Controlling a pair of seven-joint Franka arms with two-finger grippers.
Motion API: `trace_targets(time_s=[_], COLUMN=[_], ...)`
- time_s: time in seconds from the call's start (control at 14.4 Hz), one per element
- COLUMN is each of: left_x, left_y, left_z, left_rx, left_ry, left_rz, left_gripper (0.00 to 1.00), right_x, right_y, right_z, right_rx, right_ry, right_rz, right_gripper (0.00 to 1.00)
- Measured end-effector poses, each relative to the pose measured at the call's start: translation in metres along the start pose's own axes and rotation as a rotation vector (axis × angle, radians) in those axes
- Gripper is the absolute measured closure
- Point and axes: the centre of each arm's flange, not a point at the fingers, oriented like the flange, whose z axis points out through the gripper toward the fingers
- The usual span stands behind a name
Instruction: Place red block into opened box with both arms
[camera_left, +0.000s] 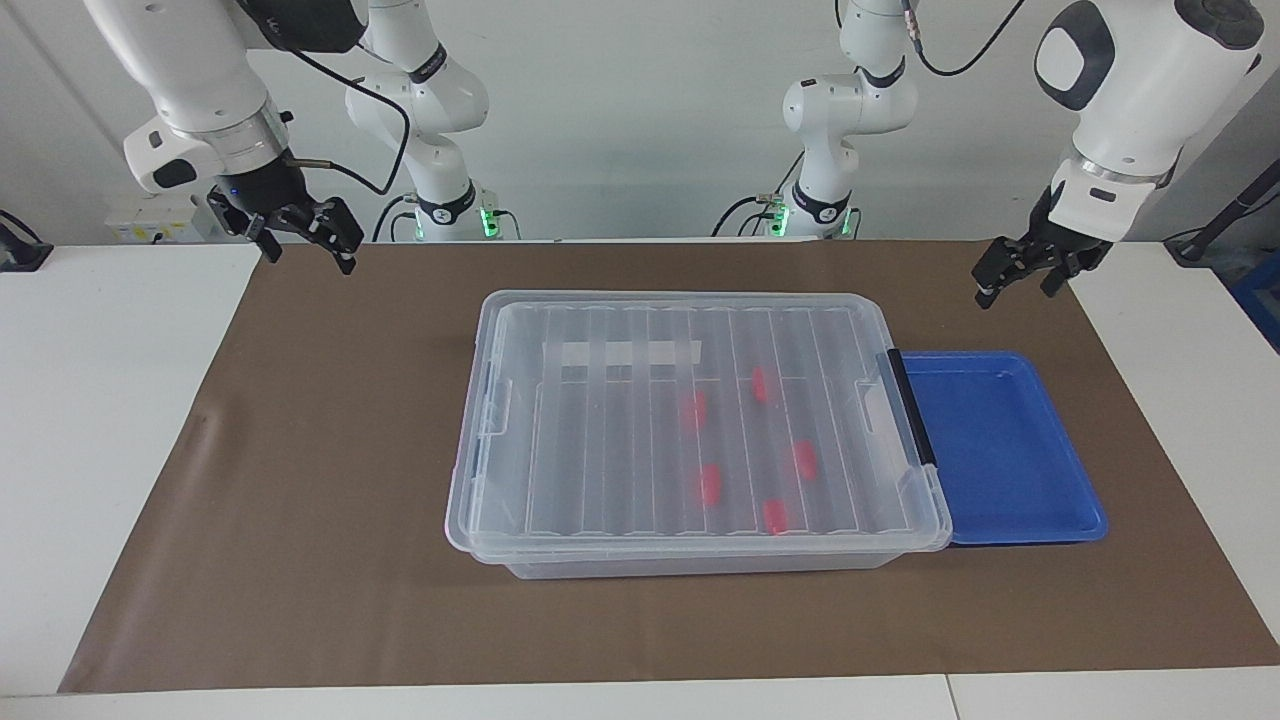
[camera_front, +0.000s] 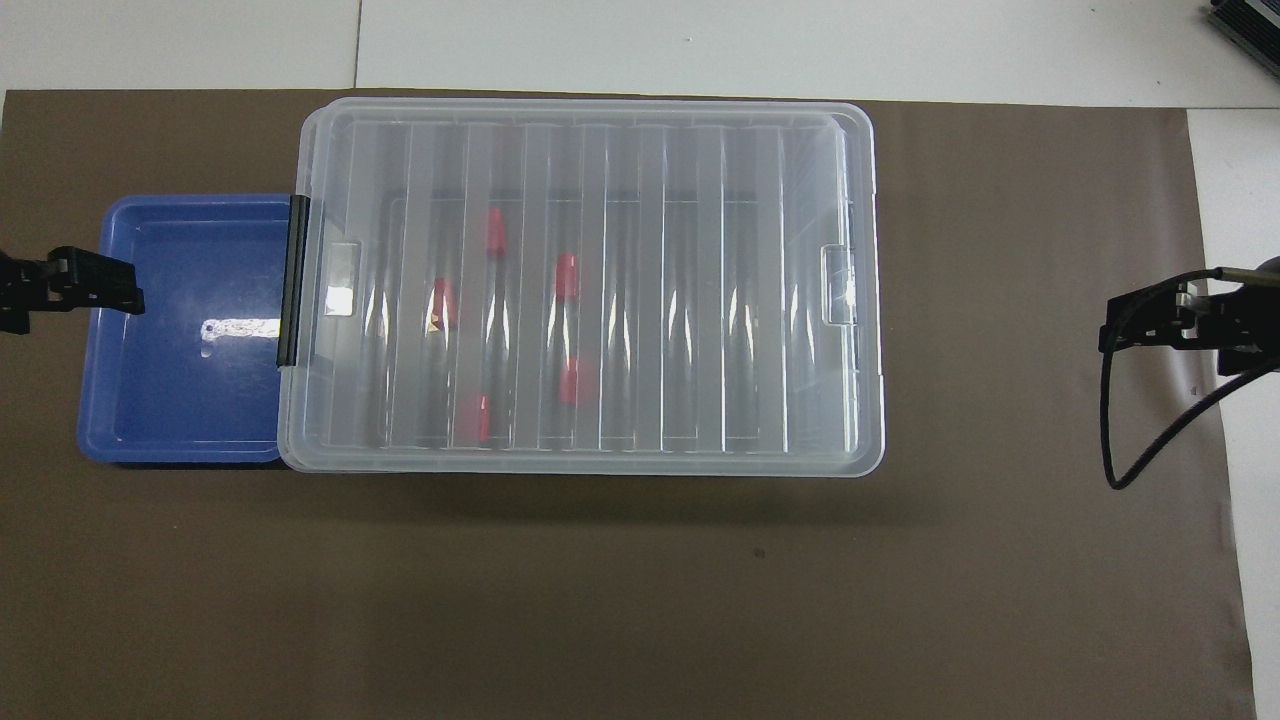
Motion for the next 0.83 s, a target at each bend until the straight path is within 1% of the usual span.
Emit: trace_targets(time_s=[0.83], left_x=[-0.0001], left_y=[0.001], left_z=[0.0], left_rx=[0.0], left_ry=[0.0], left_rz=[0.002], left_gripper=[0.0], right_x=[-0.0007], right_y=[-0.0022], right_z=[0.0003], right_rx=[0.0], right_ry=[-0.002], right_rz=[-0.013], right_gripper=[0.0])
